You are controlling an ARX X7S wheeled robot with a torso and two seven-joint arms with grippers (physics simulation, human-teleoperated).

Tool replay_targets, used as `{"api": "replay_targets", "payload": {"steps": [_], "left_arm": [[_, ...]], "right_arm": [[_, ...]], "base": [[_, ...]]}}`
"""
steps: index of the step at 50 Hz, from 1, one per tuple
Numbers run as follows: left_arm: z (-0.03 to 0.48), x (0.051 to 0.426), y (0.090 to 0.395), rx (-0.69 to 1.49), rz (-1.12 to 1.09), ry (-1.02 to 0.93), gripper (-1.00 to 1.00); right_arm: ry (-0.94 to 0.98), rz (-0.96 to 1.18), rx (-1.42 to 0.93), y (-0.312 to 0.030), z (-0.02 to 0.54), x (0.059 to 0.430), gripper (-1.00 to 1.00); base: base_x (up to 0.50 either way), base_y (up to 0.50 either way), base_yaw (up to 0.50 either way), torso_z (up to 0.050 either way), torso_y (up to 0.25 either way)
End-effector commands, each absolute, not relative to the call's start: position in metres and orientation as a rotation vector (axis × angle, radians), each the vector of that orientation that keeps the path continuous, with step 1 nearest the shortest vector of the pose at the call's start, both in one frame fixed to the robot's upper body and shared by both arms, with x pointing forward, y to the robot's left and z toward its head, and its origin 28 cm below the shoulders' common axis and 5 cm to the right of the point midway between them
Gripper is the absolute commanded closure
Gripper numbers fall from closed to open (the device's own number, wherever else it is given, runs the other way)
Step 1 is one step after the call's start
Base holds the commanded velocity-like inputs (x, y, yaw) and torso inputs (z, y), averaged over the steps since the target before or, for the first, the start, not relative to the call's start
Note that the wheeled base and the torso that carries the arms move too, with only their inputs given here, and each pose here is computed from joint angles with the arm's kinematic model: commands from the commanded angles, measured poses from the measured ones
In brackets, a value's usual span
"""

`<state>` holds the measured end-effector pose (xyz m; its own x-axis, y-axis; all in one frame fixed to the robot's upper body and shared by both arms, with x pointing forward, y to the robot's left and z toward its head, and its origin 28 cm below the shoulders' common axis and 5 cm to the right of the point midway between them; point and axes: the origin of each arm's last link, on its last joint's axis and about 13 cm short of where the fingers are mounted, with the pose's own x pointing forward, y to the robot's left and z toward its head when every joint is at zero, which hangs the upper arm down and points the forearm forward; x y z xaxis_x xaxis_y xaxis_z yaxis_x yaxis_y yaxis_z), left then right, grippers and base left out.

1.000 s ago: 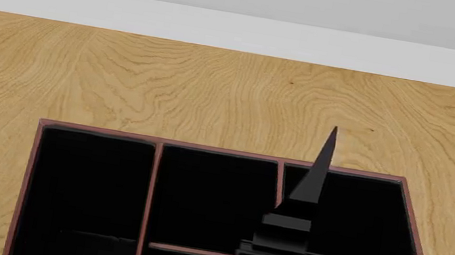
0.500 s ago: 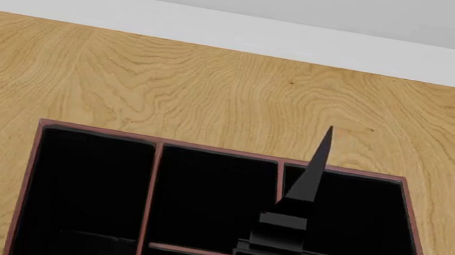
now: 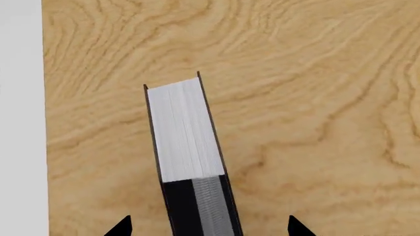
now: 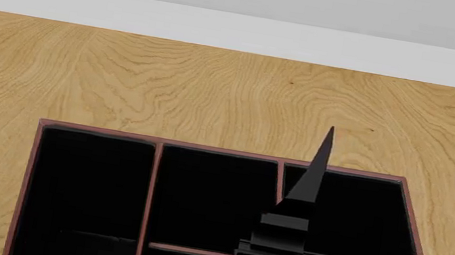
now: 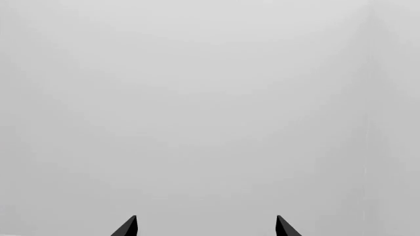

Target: Pick up the book and place it in the back compartment of the caddy.

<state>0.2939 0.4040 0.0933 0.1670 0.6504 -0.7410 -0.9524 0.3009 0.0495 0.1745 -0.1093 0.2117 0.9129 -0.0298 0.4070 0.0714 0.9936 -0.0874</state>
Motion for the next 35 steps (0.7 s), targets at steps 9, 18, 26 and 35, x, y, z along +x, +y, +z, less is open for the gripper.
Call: {"api": "replay_targets", "payload": {"steps": [9, 18, 26, 35], "left_arm": [[0.075, 0.29, 0.404, -0.486, 1.221, 0.784, -1.0], [0.063, 0.29, 0.402, -0.47, 1.24, 0.81, 1.0], [0.087, 0.29, 0.404, -0.435, 1.273, 0.692, 1.0], [0.131, 0.29, 0.401, -0.301, 1.248, 0.546, 1.0]], "right_arm": [[-0.417, -0.049, -0.103, -0.108, 0.212, 0.174, -1.0], [-0.419, -0.049, -0.103, -0.108, 0.212, 0.173, -1.0], [-0.42, -0.045, -0.105, -0.108, 0.212, 0.174, -1.0], [-0.421, -0.046, -0.104, -0.108, 0.213, 0.173, -1.0]], "base": [[0.0, 0.0, 0.0, 0.0, 0.0], [0.0, 0.0, 0.0, 0.0, 0.0], [0.0, 0.0, 0.0, 0.0, 0.0], [0.0, 0.0, 0.0, 0.0, 0.0]]}}
